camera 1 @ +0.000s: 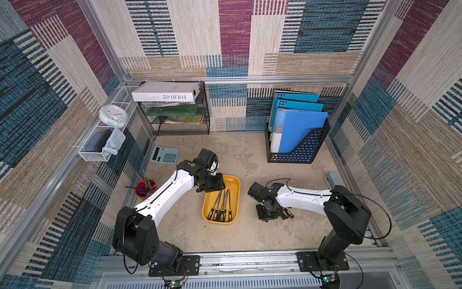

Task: Put the file tool into the storage box
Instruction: Pick up the file tool from the center of the board.

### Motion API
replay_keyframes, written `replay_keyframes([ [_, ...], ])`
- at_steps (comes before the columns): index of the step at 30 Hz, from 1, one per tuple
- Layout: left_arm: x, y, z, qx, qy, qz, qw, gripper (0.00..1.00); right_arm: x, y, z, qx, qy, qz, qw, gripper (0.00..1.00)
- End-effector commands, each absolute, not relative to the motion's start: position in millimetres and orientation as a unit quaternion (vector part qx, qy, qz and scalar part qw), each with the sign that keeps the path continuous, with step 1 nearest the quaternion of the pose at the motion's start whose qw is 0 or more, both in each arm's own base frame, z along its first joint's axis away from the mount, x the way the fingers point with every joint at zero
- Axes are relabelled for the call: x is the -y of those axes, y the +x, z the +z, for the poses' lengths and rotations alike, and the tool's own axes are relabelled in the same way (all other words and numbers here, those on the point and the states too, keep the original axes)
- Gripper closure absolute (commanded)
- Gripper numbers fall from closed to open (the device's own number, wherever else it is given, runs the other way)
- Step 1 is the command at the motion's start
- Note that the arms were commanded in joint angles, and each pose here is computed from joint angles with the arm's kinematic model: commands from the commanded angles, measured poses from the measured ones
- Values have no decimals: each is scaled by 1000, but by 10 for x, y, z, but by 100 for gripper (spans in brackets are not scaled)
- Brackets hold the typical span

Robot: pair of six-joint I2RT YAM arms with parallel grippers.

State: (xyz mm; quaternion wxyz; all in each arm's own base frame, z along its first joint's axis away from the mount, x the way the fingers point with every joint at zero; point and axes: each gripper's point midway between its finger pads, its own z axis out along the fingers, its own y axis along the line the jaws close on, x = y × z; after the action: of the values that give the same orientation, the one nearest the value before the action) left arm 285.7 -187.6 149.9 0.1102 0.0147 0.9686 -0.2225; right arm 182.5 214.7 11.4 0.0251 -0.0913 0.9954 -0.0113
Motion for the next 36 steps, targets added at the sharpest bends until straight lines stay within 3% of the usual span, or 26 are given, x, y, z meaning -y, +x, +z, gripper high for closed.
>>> replay_keyframes([
  [1, 1861, 2832, 1514, -968, 20, -226, 109, 61, -1988, 1826, 69, -994, -96, -52, 28, 83],
  [7, 1926, 2794, 1598, -960, 19, -255, 111, 59, -2185, 1785, 343, -992, -107, 4, 65, 91],
  [17, 2407, 2697, 1702, -908, -35, -413, 65, 45, -2711, 1533, 937, -970, -119, 185, 103, 93],
  [26, 2557, 2706, 1629, -909, -50, -408, 69, 41, -3184, 1447, 1209, -949, -147, 257, 108, 93],
  [33, 2500, 2752, 1392, -928, -55, -363, 61, 43, -3402, 1386, 1278, -942, -160, 275, 105, 93],
  [36, 2467, 2770, 1321, -936, -51, -344, 60, 56, -3436, 1378, 1299, -940, -161, 283, 104, 92],
])
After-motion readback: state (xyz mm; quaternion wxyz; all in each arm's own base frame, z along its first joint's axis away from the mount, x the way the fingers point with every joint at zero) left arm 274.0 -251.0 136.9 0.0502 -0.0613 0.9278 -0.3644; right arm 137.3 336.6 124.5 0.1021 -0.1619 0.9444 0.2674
